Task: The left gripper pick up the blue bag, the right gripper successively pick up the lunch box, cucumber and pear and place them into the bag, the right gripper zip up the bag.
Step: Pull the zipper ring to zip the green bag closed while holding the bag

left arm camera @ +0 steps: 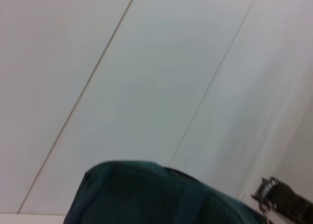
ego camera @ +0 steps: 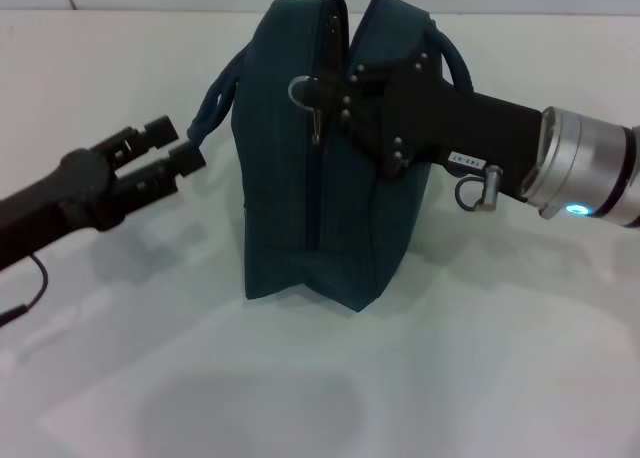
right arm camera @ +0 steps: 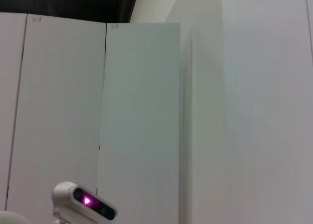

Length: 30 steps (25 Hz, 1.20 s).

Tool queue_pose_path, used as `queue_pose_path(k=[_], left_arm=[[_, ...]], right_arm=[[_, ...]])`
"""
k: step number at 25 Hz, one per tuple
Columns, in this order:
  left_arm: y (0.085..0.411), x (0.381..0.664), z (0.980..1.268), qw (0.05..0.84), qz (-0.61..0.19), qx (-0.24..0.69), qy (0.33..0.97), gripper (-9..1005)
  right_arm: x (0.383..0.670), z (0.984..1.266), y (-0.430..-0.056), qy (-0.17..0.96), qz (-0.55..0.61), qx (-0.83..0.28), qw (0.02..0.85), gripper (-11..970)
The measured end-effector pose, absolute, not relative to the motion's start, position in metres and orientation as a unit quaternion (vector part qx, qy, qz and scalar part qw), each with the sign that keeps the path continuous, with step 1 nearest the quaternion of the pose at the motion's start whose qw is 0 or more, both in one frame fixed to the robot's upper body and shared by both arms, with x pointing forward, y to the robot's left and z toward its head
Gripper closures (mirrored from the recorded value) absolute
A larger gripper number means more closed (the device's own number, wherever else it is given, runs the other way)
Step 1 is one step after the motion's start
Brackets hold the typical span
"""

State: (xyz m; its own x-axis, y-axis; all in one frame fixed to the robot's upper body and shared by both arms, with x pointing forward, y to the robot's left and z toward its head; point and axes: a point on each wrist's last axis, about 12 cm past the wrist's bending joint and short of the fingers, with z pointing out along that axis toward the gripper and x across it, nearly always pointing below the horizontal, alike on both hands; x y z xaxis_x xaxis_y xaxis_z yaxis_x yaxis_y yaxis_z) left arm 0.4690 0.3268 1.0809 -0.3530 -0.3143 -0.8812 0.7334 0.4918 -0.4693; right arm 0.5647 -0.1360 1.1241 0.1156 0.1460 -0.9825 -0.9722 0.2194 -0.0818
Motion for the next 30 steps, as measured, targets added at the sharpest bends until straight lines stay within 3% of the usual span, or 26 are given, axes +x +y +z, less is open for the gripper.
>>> queue_pose_path(k=[8,28,30], left_arm=[[0.309,0.462,1.062,0.534,-0.471,0.201,0.673,205],[0.286,0.486,1.060,0.559,-0.459,0.220,0.655,275],[0.283,0.487,1.059,0.572,-0.452,0.227,0.646,413]], right_arm=[[0.569,1.125,-0.133,0.489,0.448,-0.432,0.611,925],[0.571,1.124,-0.132,0.495,0.441,-0.434,0.610,921],[0.571,1.124,-0.132,0.495,0.441,-0.434,0.610,920]])
